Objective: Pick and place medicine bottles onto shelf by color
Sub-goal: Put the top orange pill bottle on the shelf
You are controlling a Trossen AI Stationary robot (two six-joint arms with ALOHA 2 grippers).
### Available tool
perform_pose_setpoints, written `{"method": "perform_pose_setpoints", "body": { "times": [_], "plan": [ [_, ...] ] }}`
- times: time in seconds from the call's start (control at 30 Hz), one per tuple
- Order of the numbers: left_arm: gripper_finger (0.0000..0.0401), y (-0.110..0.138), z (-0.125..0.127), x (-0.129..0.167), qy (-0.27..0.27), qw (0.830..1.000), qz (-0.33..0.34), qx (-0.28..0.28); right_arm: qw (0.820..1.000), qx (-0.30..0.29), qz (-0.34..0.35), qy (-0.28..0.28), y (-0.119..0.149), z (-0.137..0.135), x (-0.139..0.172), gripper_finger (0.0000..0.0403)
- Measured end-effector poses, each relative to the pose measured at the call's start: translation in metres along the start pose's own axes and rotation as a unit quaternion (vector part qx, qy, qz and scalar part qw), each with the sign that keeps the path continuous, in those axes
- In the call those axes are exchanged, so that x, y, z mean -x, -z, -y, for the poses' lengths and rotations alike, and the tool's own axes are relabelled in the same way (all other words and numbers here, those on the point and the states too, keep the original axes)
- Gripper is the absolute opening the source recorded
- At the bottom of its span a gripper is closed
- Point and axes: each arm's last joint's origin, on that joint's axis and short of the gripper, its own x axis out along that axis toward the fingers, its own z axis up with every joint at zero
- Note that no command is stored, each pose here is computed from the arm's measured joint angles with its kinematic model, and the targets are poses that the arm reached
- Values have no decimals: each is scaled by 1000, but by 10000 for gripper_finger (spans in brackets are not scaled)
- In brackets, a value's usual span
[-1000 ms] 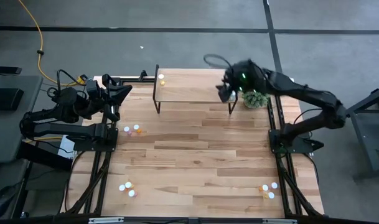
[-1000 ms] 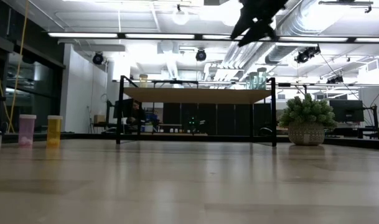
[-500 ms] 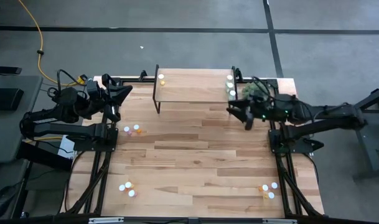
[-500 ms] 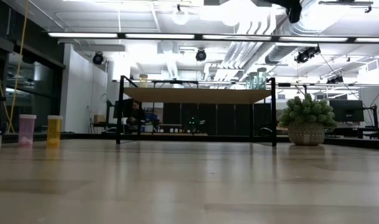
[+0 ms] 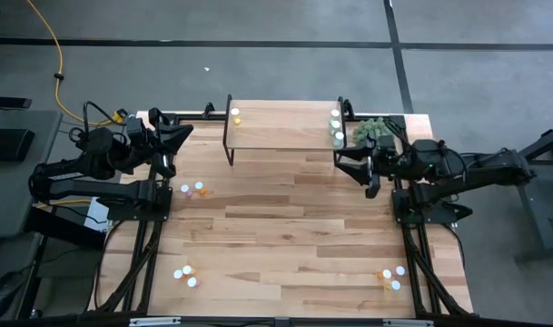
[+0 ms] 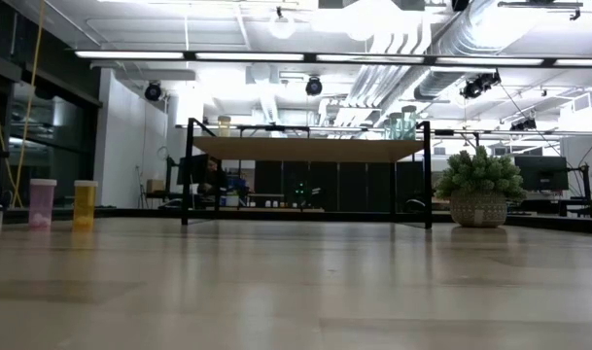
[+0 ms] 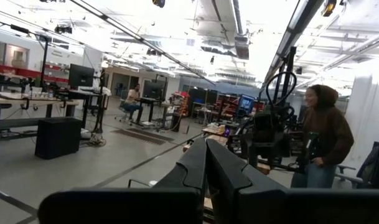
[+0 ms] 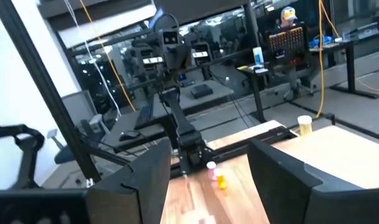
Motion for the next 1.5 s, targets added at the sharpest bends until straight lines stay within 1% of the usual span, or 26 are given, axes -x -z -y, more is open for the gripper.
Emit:
{"method": "perform_pose_setpoints", "body": {
  "times": [0.1,0.3,0.4,0.57,0.8,0.93,1.0,1.07,1.13,1.23,1.27,1.37,1.5],
  "plan": [
    [0,0,0,0,0,1000,0,0,1000,-8,-3,-2,0,0,0,204],
    [0,0,0,0,2,1000,0,-8,999,31,-8,-21,1,-1,0,204],
    [0,0,0,0,2,1000,0,-8,999,30,-8,-21,1,-2,0,204],
    [0,0,1,0,19,1000,-2,-8,999,30,-8,-21,1,-1,0,204],
    [0,0,1,0,19,1000,-2,-8,999,29,-12,-20,2,-1,0,204],
    [0,0,1,0,19,1000,-2,-8,1000,8,-14,-20,1,-1,2,198],
    [0,0,1,0,19,1000,-2,-8,1000,9,-21,-18,2,0,5,182],
    [0,0,1,0,19,1000,-2,-7,999,10,-27,-17,1,1,11,152],
    [0,0,1,0,19,1000,-2,-3,999,12,-34,-15,0,3,19,108],
    [0,0,1,0,19,1000,-2,-1,999,14,-46,-15,-1,5,31,27],
    [0,0,1,0,19,1000,-2,0,999,14,-49,-18,-1,6,36,14],
    [0,0,1,0,19,1000,-2,0,999,-1,-44,-20,-4,8,47,18],
    [0,0,1,0,15,1000,-2,0,999,4,-27,-25,-9,9,56,3]
  ]
}}
